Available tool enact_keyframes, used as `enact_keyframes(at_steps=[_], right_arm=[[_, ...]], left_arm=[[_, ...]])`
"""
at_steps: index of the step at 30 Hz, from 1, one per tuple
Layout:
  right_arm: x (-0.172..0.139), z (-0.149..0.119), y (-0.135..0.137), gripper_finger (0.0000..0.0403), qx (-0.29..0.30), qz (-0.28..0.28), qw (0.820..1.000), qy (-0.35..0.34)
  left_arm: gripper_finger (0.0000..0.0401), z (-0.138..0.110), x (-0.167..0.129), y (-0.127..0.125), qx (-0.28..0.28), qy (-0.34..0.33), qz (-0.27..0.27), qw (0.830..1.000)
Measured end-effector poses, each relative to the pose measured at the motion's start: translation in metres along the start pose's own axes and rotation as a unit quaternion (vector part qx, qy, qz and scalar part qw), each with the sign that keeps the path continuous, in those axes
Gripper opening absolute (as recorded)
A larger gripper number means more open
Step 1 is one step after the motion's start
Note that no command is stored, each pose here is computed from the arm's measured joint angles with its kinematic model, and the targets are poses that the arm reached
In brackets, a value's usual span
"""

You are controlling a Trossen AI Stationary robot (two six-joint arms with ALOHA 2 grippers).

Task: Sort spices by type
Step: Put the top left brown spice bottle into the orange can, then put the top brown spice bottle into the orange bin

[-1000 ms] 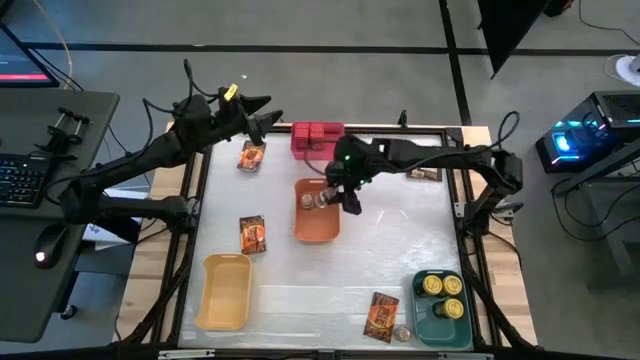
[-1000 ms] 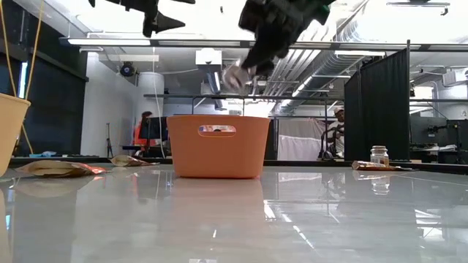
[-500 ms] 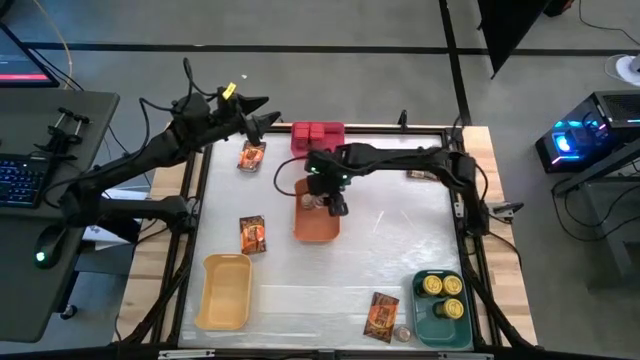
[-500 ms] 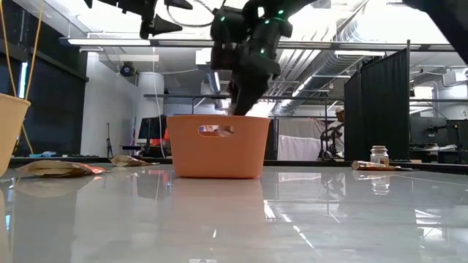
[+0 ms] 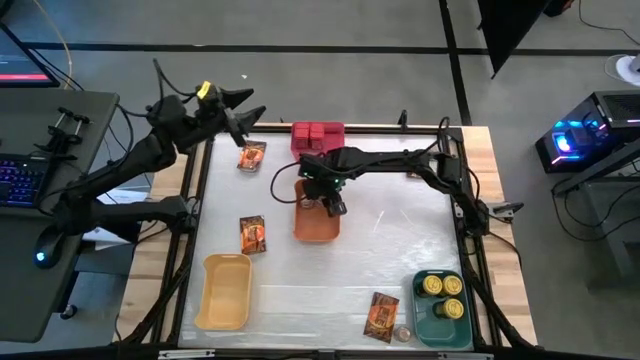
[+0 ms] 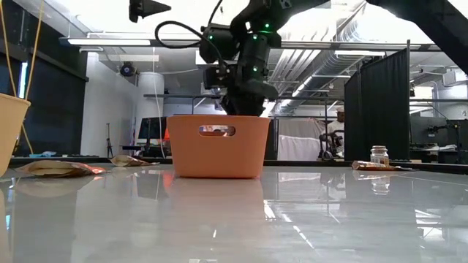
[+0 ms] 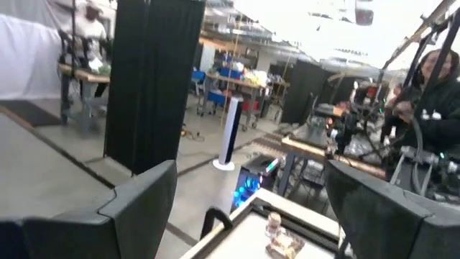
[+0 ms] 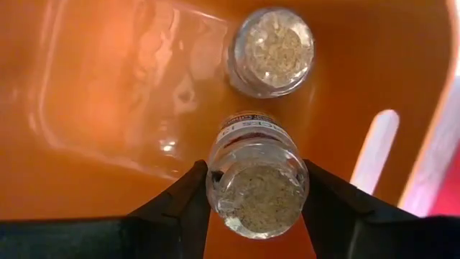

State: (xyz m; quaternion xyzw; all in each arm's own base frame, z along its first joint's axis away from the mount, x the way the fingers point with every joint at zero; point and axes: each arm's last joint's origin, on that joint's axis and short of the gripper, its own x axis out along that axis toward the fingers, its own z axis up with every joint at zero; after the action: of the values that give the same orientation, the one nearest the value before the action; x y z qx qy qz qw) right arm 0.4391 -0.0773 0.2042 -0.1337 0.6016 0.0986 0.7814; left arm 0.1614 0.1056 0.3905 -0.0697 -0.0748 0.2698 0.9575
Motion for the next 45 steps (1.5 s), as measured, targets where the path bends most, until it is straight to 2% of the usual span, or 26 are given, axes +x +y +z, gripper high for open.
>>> enact_keyframes(at_steps=[2,6,9,14,18,23,27,30,33,36,39,42,45], right_arm=[[0.000,0.001,0.000,0.0189,-0.001,-0.005,1.000,-0.005],[-0.001,0.002,-0.001,0.0259,0.001,-0.018,1.000,-0.002],[-0.001,0.002,-0.003,0.0282,0.003,-0.028,1.000,-0.001],[-0.009,0.006,-0.005,0.0288,0.003,-0.032,0.999,-0.014],[-0.021,0.009,-0.004,0.0289,0.000,-0.014,1.000,-0.016],[-0.051,0.017,-0.011,0.0290,0.002,0.017,0.998,-0.058],[-0.081,0.018,-0.023,0.0285,0.016,0.017,0.996,-0.086],[-0.102,0.013,-0.034,0.0269,0.029,0.019,0.995,-0.096],[-0.111,-0.005,-0.050,0.0243,0.066,0.042,0.993,-0.085],[-0.108,-0.037,-0.072,0.0206,0.138,0.092,0.985,-0.046],[-0.101,-0.073,-0.090,0.0155,0.202,0.139,0.969,-0.004],[-0.103,-0.106,-0.099,0.0098,0.247,0.143,0.958,0.009],[-0.112,-0.139,-0.100,0.0042,0.295,0.122,0.948,-0.009]], left_arm=[[0.0337,0.004,-0.004,0.000,0.000,-0.012,0.004,1.000],[0.0337,0.009,-0.010,-0.001,0.005,-0.026,0.003,1.000],[0.0337,0.010,-0.013,-0.002,0.005,-0.031,0.002,1.000],[0.0337,0.012,-0.014,-0.002,0.021,-0.039,0.010,0.999],[0.0337,0.012,-0.014,-0.002,0.029,-0.039,0.011,0.999],[0.0337,0.018,-0.014,0.000,0.044,-0.070,0.014,0.996],[0.0337,0.024,-0.016,0.003,0.047,-0.083,0.026,0.995],[0.0337,0.024,-0.015,0.006,0.048,-0.079,0.035,0.995],[0.0337,0.020,-0.010,0.011,0.049,-0.066,0.046,0.996],[0.0337,0.015,-0.003,0.015,0.049,-0.053,0.054,0.996],[0.0337,0.008,0.007,0.019,0.033,-0.035,0.049,0.998],[0.0337,0.002,0.016,0.021,0.013,-0.020,0.040,0.999],[0.0337,-0.003,0.023,0.023,-0.002,-0.011,0.039,0.999]])
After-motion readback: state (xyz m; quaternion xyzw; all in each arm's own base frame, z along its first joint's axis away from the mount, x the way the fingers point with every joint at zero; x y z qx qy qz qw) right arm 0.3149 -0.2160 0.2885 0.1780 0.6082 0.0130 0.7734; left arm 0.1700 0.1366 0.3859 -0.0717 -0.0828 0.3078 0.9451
